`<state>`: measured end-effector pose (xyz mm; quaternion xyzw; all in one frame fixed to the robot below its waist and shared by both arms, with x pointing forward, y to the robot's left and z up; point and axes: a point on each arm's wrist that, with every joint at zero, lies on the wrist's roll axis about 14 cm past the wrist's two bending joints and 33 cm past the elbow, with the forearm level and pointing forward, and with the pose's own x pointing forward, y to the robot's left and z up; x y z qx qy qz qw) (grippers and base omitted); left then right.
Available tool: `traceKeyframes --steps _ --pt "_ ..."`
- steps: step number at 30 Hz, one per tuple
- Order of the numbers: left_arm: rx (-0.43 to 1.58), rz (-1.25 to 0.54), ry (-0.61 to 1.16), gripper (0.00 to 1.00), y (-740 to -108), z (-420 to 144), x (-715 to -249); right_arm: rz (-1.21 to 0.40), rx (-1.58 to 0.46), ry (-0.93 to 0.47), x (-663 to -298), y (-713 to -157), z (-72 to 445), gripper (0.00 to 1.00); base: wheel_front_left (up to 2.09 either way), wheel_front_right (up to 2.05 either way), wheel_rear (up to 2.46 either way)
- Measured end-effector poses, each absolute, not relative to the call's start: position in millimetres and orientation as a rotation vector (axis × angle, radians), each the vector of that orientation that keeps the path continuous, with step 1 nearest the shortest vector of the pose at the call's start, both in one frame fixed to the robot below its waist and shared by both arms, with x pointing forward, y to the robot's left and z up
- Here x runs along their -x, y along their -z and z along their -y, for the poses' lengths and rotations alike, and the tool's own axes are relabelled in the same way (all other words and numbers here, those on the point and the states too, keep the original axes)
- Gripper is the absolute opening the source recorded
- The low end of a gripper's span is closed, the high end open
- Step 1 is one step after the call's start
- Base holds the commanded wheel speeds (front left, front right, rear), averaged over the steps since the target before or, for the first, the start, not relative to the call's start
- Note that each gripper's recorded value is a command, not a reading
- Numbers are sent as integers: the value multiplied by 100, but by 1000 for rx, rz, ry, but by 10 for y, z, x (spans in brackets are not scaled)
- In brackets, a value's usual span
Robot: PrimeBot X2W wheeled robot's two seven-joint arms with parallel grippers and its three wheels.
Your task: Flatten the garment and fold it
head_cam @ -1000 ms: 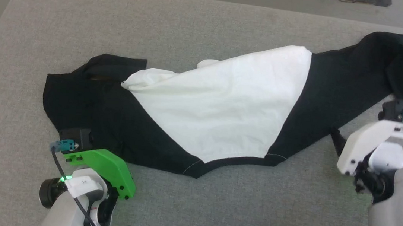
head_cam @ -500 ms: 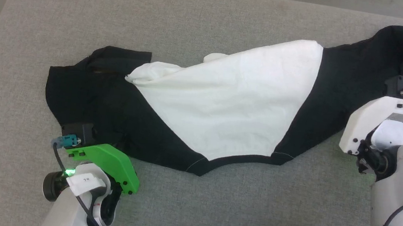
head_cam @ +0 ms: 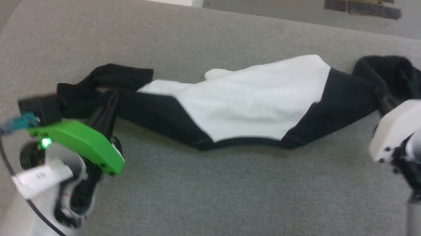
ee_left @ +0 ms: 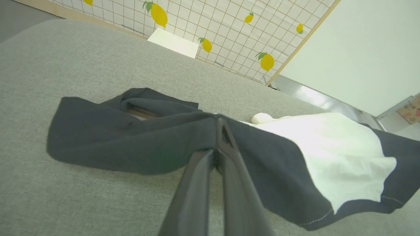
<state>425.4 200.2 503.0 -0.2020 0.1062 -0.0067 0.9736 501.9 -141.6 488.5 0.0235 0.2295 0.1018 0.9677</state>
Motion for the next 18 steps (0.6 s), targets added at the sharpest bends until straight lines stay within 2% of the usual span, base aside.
traceKeyframes --steps 7,12,18 --pt "450 -71 206 0 -5924 -1783 -4687 -315 108 -193 -5181 -5728 1682 0 0 0 0" --pt "374 25 211 0 -6441 -1845 -5183 -207 190 -155 -5571 -6259 1821 0 0 0 0" --pt "318 94 170 0 -6755 -1853 -5782 -162 300 -114 -6047 -6490 1905 0 0 0 0"
